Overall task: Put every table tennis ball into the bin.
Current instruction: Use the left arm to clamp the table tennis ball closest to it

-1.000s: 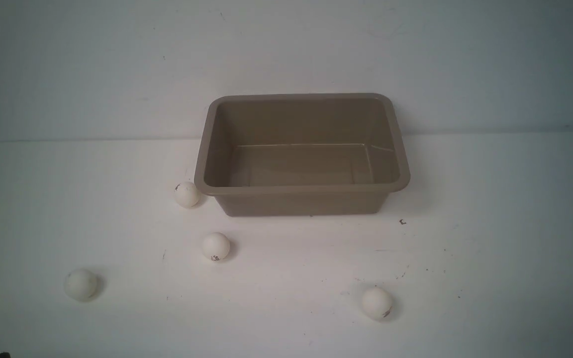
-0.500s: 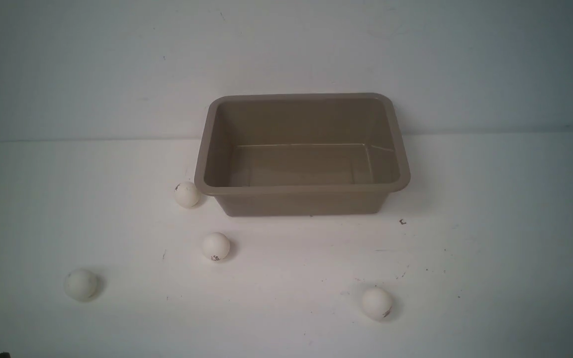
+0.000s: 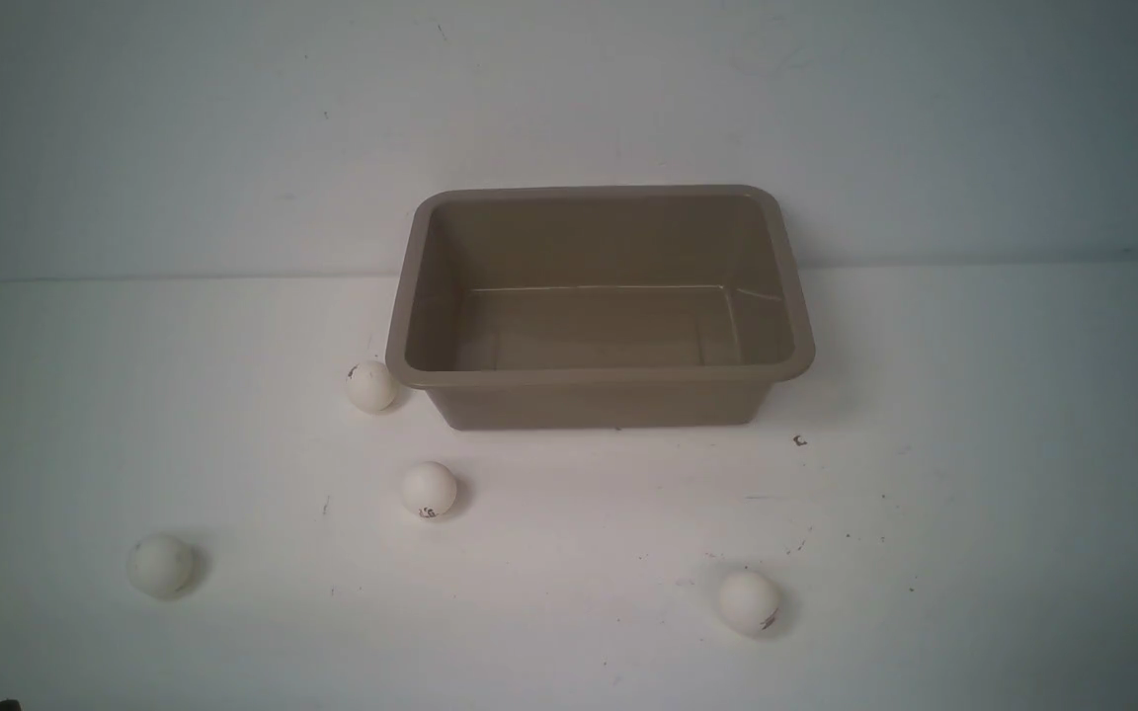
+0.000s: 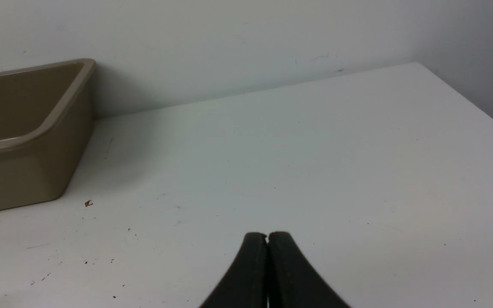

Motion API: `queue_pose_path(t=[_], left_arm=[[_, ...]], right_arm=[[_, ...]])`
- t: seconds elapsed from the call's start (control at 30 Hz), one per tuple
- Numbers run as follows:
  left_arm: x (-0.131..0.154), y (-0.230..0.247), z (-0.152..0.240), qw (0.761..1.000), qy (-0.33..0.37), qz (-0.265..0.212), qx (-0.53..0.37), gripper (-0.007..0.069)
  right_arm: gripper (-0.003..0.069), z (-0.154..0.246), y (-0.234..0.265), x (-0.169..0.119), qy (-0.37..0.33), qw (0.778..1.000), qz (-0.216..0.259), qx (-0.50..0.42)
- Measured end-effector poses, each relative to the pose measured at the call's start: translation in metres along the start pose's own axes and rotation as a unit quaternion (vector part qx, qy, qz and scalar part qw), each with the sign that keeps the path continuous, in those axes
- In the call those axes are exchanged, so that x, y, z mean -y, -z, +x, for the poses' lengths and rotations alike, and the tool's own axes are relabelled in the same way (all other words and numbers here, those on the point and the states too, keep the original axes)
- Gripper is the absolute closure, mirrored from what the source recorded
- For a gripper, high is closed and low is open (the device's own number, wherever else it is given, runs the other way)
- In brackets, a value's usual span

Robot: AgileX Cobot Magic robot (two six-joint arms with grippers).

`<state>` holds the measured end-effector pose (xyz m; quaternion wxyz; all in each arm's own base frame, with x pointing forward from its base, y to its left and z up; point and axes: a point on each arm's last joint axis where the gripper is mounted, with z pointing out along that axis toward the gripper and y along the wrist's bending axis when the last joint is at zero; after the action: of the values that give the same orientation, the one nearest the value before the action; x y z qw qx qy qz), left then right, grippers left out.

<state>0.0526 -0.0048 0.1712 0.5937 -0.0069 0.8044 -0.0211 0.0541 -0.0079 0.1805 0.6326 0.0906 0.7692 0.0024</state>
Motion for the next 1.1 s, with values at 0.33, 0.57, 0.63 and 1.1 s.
queue_pose_path(t=[0.33,0.57,0.63,1.1], left_arm=[[0.001,0.0,0.0,1.0,0.014,0.004,0.001,0.0629],[0.011,0.001,-0.004,0.979,0.195,0.064,0.012,0.0629],[0.015,0.001,-0.007,0.962,0.257,0.089,0.017,0.0629],[0.019,0.005,-0.023,0.88,0.444,0.154,0.068,0.0629]], right_arm=[[0.0675,0.0,0.0,0.0,0.0,1.0,0.0,0.0],[0.0675,0.0,0.0,0.0,0.0,1.0,0.0,0.0],[0.0675,0.0,0.0,-0.001,-0.012,1.0,-0.004,0.001],[0.0675,-0.037,0.008,-0.004,-0.263,0.94,-0.083,0.202]])
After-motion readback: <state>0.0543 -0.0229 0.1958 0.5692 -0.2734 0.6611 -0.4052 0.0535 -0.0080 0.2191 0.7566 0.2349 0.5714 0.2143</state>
